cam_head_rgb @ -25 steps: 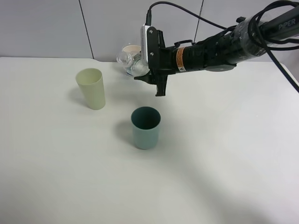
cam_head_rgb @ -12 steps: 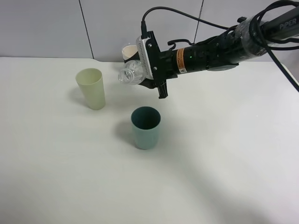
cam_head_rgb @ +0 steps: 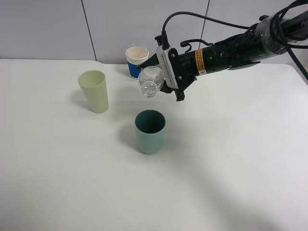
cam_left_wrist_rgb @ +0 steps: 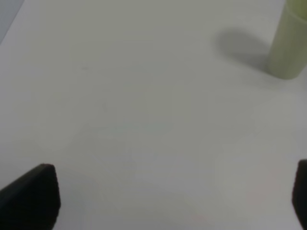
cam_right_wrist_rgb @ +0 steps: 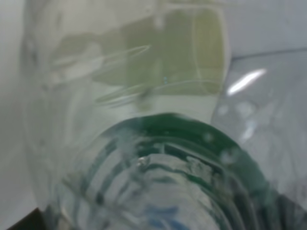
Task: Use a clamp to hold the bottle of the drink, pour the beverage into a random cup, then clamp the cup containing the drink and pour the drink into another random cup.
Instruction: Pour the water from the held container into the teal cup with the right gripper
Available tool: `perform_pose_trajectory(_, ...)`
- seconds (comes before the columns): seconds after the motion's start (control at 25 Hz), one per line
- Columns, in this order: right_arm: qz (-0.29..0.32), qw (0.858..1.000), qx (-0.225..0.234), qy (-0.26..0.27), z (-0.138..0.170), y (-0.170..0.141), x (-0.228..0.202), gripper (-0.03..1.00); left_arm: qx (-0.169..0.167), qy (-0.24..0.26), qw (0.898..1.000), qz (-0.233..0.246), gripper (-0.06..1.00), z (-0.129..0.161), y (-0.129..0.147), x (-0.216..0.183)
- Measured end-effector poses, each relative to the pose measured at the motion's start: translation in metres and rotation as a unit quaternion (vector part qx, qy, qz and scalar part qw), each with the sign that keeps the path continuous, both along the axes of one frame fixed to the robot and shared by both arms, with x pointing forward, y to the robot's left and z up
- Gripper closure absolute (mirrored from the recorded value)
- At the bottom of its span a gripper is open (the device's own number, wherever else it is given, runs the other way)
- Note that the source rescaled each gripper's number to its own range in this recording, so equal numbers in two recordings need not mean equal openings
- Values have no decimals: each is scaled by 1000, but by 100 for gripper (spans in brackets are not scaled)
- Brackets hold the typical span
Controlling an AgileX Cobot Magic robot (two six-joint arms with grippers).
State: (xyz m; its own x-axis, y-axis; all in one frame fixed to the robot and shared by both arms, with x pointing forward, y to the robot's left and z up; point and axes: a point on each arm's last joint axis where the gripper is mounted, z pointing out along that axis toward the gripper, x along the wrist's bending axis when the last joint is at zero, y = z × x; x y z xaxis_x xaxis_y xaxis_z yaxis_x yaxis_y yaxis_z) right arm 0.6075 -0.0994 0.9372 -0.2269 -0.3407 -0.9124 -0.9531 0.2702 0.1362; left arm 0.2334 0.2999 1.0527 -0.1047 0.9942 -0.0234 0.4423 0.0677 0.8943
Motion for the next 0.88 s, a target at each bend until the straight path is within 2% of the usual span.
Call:
perform_pose_trajectory(0.52, -3, 999, -2, -34, 1, -2, 3, 91, 0, 0, 1000, 0, -2, 0, 0, 0)
perform_pose_trajectory(0.88, 3, 998, -28, -63, -2, 13, -1, 91, 0, 0, 1000, 0, -2, 0, 0, 0)
